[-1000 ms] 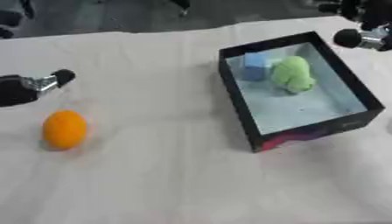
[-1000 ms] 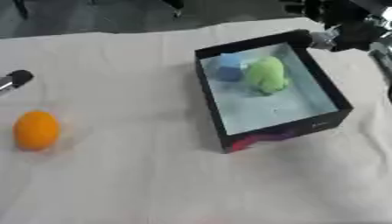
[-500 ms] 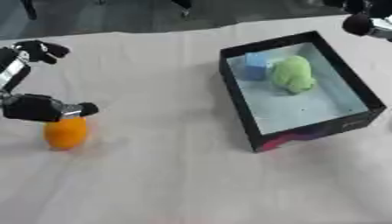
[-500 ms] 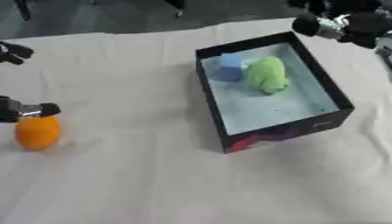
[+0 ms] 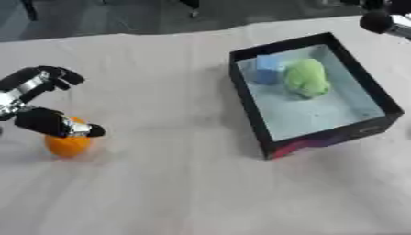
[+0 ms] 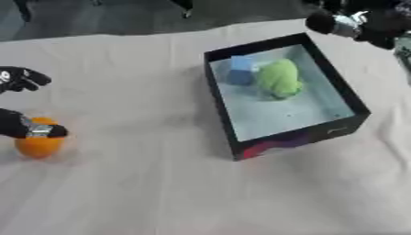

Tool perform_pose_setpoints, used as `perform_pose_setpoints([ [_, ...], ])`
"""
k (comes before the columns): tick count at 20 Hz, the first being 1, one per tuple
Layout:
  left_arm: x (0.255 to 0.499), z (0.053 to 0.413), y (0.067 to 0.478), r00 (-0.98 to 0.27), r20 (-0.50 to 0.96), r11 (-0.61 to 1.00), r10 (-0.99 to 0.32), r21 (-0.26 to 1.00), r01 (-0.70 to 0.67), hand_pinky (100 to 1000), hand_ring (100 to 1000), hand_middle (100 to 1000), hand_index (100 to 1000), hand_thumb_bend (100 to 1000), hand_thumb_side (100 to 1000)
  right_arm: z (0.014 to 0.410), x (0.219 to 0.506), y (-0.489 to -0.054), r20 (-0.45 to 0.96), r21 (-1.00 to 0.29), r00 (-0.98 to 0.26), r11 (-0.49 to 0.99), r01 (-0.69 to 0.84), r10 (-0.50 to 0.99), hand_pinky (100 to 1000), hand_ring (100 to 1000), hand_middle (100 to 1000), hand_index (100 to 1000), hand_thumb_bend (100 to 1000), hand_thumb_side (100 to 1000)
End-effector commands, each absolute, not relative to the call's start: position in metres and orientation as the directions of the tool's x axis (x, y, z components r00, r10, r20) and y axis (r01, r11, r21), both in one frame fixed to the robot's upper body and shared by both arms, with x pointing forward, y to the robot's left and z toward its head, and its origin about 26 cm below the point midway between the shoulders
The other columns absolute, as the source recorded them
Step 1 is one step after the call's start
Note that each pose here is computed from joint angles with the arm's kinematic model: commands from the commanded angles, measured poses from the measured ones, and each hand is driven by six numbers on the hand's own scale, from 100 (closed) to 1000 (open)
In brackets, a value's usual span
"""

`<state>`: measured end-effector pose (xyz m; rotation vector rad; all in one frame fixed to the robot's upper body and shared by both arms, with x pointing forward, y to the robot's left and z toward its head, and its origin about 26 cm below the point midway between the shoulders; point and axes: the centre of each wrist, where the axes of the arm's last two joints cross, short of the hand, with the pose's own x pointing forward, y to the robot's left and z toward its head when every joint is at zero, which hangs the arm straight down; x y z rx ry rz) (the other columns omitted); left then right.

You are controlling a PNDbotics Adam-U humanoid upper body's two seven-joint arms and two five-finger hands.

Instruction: Pick up the objects with one hand, pass them to the other hand, and then place them into the box on the other side of the table.

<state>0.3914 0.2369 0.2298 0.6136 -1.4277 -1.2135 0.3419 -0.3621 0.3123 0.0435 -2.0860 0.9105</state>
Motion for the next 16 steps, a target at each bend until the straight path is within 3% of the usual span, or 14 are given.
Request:
perform_pose_setpoints([
  [1, 0.398, 0.243, 0.25, -0.236, 0.357, 0.303, -0.904, 0.923, 0.237, 918, 858, 797, 839, 738, 205, 0.326, 0.335, -0.365, 0.681, -0.616, -0.67, 0.725, -0.307, 0.295, 1000, 1000, 1000, 1000, 591, 318],
  [6, 0.408, 0.242, 0.263, -0.202, 0.31, 0.253, -0.929, 0.93, 0.266, 920, 866, 803, 837, 672, 106, 0.325, 0.335, -0.365, 0.682, -0.619, -0.667, 0.723, -0.308, 0.3, 1000, 1000, 1000, 1000, 593, 318],
  [12, 0.415, 0.243, 0.28, -0.18, 0.251, 0.187, -0.951, 0.931, 0.313, 919, 874, 809, 837, 682, 107, 0.323, 0.335, -0.366, 0.684, -0.62, -0.662, 0.722, -0.308, 0.305, 1000, 1000, 1000, 1000, 595, 316],
  [16, 0.414, 0.277, 0.288, -0.172, 0.193, 0.094, -0.966, 0.882, 0.461, 918, 876, 811, 833, 684, 108, 0.322, 0.334, -0.366, 0.685, -0.618, -0.662, 0.723, -0.308, 0.304, 1000, 1000, 1000, 1000, 596, 317],
])
